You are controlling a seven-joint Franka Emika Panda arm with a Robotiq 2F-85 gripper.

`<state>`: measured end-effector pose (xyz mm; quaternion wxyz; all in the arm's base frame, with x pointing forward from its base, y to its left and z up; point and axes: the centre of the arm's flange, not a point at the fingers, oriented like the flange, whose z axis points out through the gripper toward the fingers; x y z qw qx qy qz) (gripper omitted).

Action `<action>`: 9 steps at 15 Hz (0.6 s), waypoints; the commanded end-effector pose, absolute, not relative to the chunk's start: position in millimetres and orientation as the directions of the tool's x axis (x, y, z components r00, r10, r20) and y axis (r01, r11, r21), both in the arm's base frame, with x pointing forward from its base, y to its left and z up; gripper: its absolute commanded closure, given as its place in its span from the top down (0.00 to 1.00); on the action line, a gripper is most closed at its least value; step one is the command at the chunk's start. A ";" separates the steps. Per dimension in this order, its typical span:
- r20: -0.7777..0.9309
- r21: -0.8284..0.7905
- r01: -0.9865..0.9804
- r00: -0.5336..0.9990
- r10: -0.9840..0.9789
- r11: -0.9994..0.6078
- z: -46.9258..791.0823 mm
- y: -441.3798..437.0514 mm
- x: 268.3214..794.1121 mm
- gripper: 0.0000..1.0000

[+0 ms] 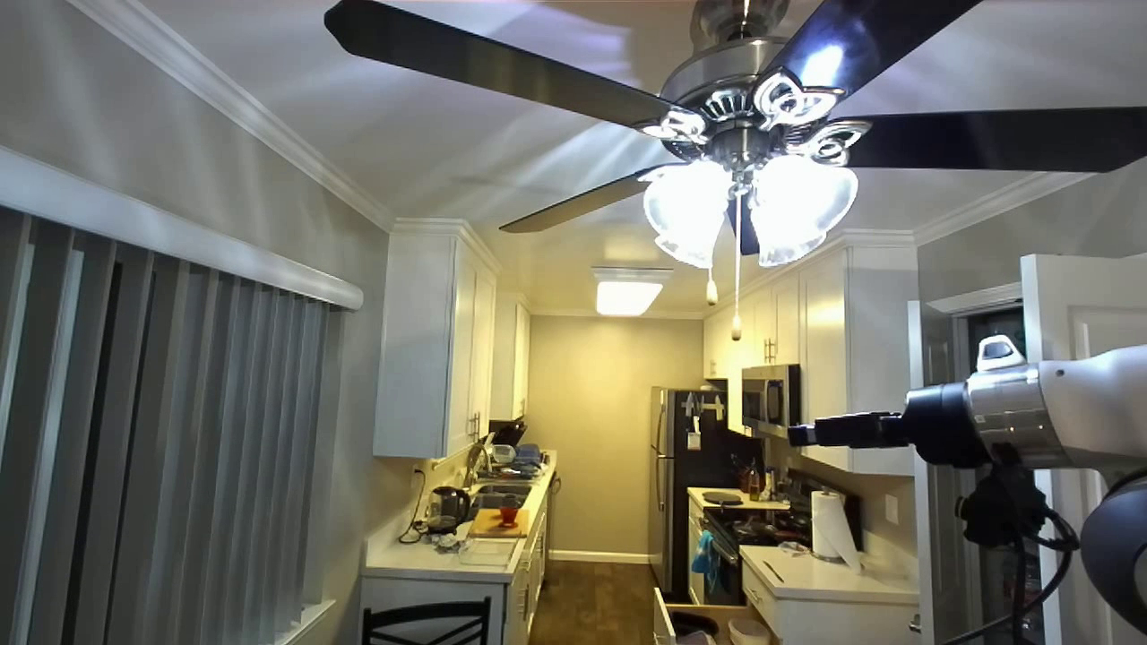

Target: Turn off the chandelier.

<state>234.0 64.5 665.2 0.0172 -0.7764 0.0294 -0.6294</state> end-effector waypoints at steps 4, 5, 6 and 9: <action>0.976 -0.064 -0.024 0.206 -0.067 -0.998 665.2 64.5 234.0 1.00; 0.976 -0.064 -0.024 0.206 -0.067 -0.998 665.2 64.5 234.0 1.00; 0.977 -0.064 -0.026 0.202 -0.068 -0.998 672.7 60.1 230.3 1.00; 0.993 -0.012 -0.049 0.118 -0.018 -0.999 730.3 73.8 233.3 1.00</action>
